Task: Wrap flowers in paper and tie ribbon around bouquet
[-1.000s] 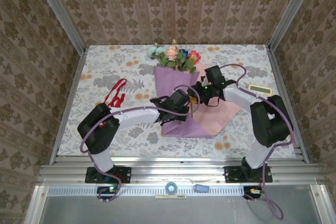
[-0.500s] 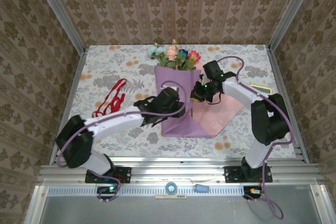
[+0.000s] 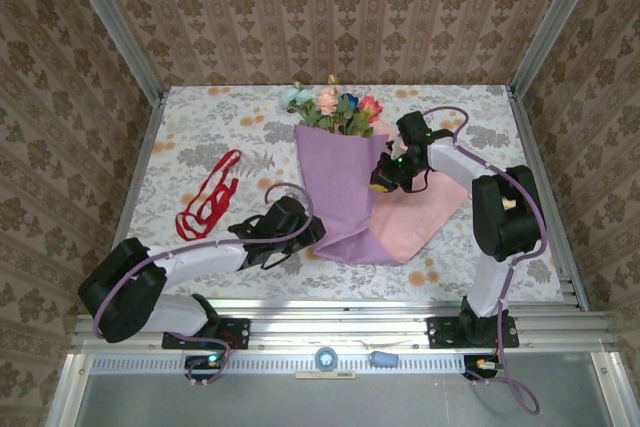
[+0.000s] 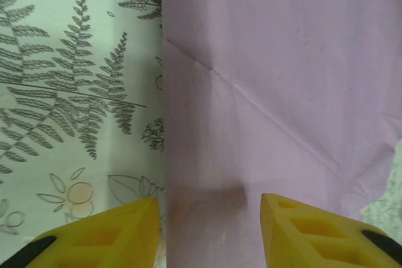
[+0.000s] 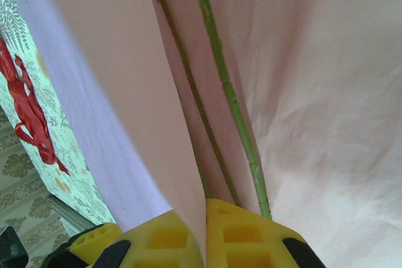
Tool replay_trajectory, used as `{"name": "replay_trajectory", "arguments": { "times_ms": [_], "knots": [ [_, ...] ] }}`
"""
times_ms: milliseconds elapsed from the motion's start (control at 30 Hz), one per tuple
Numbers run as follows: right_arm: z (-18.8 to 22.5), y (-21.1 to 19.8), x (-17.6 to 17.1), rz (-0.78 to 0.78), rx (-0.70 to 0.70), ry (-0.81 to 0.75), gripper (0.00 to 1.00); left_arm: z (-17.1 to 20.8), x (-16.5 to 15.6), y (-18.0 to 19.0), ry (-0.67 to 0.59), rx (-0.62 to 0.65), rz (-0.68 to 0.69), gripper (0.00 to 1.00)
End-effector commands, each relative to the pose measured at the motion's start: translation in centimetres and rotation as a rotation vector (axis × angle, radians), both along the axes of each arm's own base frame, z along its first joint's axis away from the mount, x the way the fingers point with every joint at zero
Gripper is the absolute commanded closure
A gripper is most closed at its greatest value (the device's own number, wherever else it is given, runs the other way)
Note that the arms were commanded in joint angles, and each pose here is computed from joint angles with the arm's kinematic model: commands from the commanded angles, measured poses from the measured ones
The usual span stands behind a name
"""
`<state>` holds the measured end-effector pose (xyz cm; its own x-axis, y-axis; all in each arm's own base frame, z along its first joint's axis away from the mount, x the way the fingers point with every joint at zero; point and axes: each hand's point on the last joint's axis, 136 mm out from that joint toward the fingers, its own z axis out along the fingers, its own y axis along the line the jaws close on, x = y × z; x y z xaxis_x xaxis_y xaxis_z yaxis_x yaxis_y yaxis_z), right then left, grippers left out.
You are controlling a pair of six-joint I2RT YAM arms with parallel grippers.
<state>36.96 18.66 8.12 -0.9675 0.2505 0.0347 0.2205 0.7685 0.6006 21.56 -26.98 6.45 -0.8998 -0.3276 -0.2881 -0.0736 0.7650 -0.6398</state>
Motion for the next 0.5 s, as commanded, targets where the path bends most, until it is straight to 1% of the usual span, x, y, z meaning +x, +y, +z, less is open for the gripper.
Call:
{"name": "replay_trajectory", "arguments": {
  "times_ms": [0, 167, 267, 367, 467],
  "knots": [
    [-0.2, 0.3, -0.4, 0.037, 0.030, 0.033, 1.00, 0.0, 0.3, -0.5, 0.010, -0.107, 0.060, 0.54],
    [-0.9, 0.0, -0.6, 0.031, 0.030, 0.048, 1.00, -0.6, 0.4, -0.5, 0.016, -0.131, 0.085, 0.55],
    [-1.3, -0.2, -0.7, 0.029, 0.028, 0.056, 1.00, -1.0, 0.4, -0.4, 0.013, -0.143, 0.102, 0.57],
    [-1.6, -0.3, -0.8, 0.031, 0.026, 0.059, 1.00, -1.3, 0.6, -0.4, 0.013, -0.169, 0.122, 0.63],
    [-1.8, -0.3, -1.0, 0.031, 0.026, 0.064, 1.00, -1.6, 0.6, -0.7, 0.017, -0.186, 0.128, 0.74]
  ]
}}
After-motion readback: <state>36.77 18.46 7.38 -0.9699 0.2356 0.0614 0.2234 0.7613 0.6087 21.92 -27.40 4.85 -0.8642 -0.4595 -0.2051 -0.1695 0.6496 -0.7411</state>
